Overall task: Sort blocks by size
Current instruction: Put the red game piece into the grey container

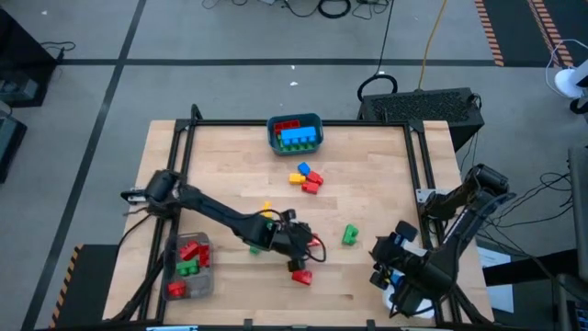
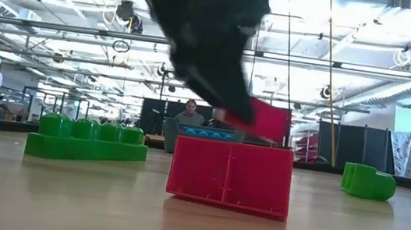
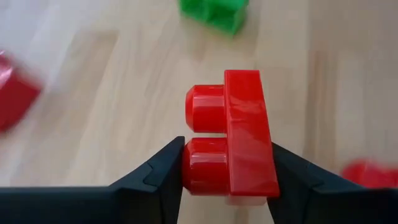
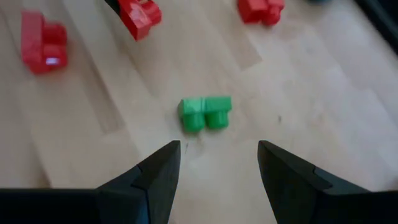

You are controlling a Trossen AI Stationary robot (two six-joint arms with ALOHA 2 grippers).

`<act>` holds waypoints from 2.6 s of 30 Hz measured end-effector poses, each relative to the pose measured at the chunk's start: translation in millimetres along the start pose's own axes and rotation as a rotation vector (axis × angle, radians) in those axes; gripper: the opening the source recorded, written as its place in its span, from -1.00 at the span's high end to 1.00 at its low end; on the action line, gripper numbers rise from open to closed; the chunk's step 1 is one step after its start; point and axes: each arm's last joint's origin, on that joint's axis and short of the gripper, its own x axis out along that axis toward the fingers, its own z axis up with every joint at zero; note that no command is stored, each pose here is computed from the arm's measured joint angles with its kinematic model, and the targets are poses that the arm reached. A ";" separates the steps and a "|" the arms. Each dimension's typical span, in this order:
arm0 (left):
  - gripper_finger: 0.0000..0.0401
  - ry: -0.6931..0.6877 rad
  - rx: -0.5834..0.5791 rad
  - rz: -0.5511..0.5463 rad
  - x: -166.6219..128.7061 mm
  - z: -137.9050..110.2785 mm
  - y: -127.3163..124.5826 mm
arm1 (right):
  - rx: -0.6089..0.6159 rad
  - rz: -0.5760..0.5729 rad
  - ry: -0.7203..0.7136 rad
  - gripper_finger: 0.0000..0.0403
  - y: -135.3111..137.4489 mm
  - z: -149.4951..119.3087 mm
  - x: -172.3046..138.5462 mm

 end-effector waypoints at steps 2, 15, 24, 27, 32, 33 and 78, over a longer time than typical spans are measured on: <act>0.12 0.056 0.005 0.027 -14.4 -4.7 -0.1 | 0.006 -0.010 -0.038 0.00 -0.4 3.7 2.4; 0.12 0.193 -0.093 0.162 -141.5 -42.6 -16.2 | -0.010 -0.105 -0.060 0.00 -7.4 24.3 49.6; 0.12 0.410 -0.170 0.213 -199.9 -82.1 -18.0 | 0.005 -0.091 -0.091 0.00 -6.6 40.3 70.7; 0.12 0.440 -0.182 0.246 -212.2 -95.4 -23.0 | 0.034 -0.100 -0.115 0.00 -7.8 44.5 76.2; 0.12 0.430 -0.210 0.270 -223.0 -123.8 -36.3 | 0.070 -0.098 -0.081 0.00 -10.1 49.0 82.0; 0.12 0.428 -0.219 0.280 -224.4 -130.9 -38.1 | 0.078 -0.092 -0.083 0.00 -9.4 49.7 82.3; -0.56 0.276 -0.076 0.144 -197.5 -140.2 -48.9 | 0.118 0.049 -0.082 0.00 8.0 39.7 70.1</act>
